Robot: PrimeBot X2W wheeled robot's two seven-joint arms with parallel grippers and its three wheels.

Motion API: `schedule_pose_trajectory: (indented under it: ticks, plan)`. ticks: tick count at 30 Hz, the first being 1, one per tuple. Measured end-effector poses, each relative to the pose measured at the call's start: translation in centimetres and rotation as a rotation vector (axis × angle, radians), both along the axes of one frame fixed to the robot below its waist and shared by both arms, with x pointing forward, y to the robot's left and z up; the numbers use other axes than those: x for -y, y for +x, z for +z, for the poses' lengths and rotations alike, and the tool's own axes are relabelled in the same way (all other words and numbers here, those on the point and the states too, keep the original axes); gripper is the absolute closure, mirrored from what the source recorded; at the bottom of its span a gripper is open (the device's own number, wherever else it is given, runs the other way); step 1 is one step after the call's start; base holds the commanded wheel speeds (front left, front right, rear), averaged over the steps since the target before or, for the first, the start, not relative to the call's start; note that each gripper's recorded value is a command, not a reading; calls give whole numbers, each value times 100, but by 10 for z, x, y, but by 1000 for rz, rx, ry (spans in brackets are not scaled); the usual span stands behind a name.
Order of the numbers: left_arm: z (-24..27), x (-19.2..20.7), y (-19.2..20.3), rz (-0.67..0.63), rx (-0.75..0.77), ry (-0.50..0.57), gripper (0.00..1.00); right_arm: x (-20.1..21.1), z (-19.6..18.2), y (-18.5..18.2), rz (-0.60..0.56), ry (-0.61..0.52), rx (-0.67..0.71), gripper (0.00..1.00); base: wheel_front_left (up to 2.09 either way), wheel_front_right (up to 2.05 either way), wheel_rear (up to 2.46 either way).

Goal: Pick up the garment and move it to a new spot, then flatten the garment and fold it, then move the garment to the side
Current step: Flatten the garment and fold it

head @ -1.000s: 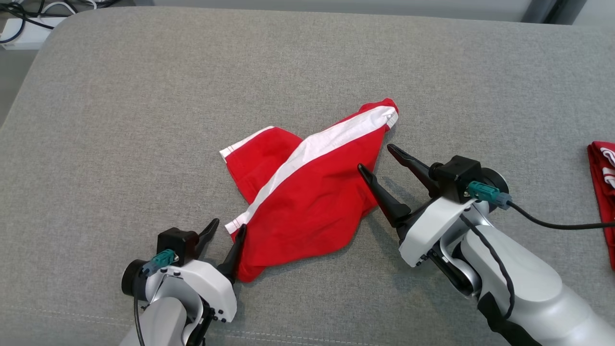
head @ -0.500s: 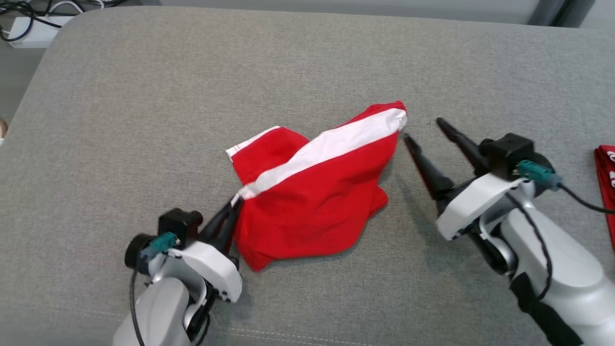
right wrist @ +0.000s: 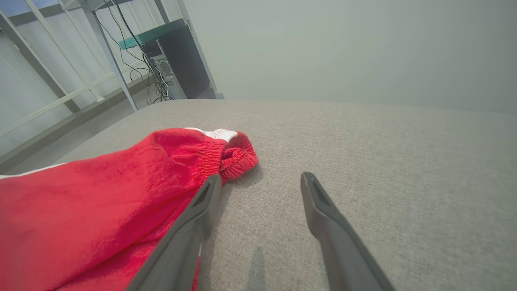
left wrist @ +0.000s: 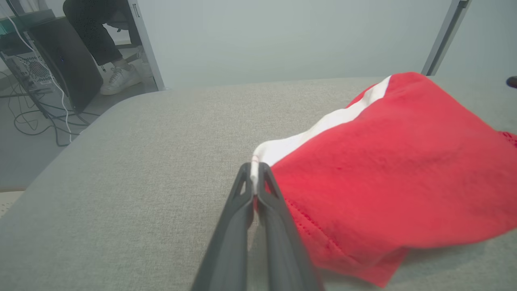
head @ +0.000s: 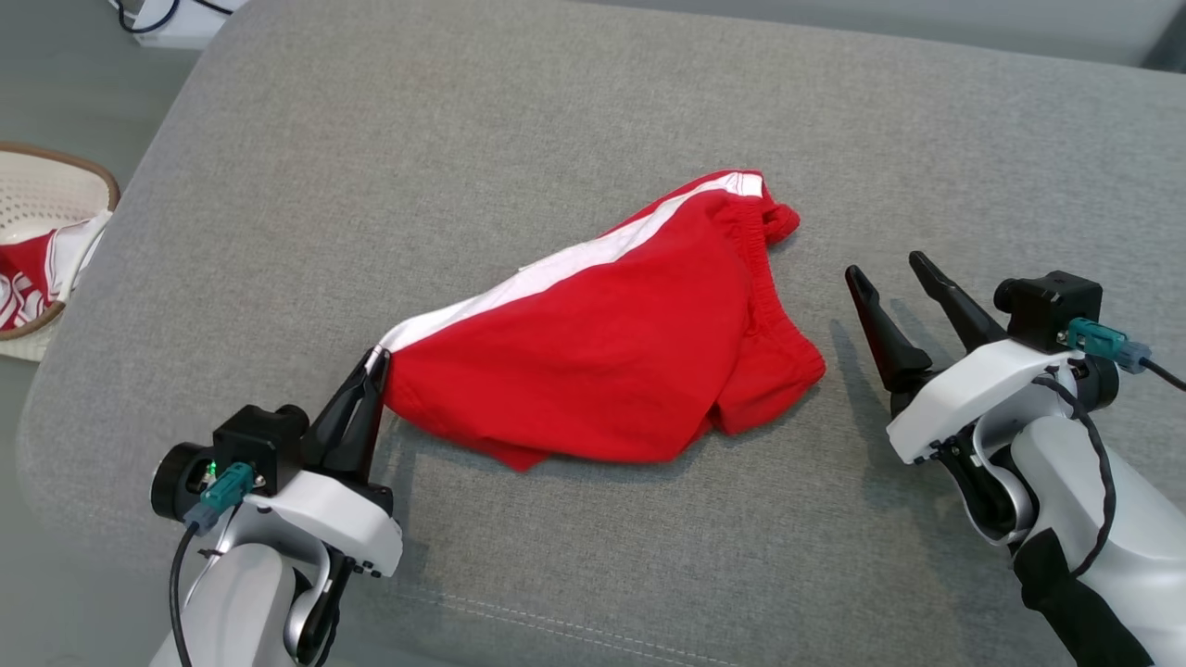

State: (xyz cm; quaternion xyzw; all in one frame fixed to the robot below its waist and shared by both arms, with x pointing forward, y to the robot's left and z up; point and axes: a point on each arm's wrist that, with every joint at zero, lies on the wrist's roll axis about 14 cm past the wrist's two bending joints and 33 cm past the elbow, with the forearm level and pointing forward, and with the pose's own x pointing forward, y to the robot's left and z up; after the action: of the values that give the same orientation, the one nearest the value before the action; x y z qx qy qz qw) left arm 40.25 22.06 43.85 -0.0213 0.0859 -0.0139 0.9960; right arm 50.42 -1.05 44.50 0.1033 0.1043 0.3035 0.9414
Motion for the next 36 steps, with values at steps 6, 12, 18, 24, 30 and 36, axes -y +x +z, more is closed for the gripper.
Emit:
schedule_pose_trajectory:
  ticks: [6,12,18,24,30,36]
  plan:
    - [-11,1,-5,6,-30,-11,100,-15,-4,8,-3,97,-59,0,0,0,0]
    - [-20,18,-3,-16,-50,-36,100,-38,28,40,24,175,-6,0,0,0,0]
    - [-18,23,1,-30,-42,-31,100,-60,18,47,63,201,-128,0,0,0,0]
    - [-21,28,-1,-36,-50,-43,100,-64,-7,49,58,207,-247,0,0,0,0]
    - [-22,24,-3,-24,-55,-36,100,-71,-4,56,74,222,-256,6,0,0,0]
    - [-22,26,-2,-27,-55,-44,100,-74,-7,55,92,216,-283,28,0,0,0]
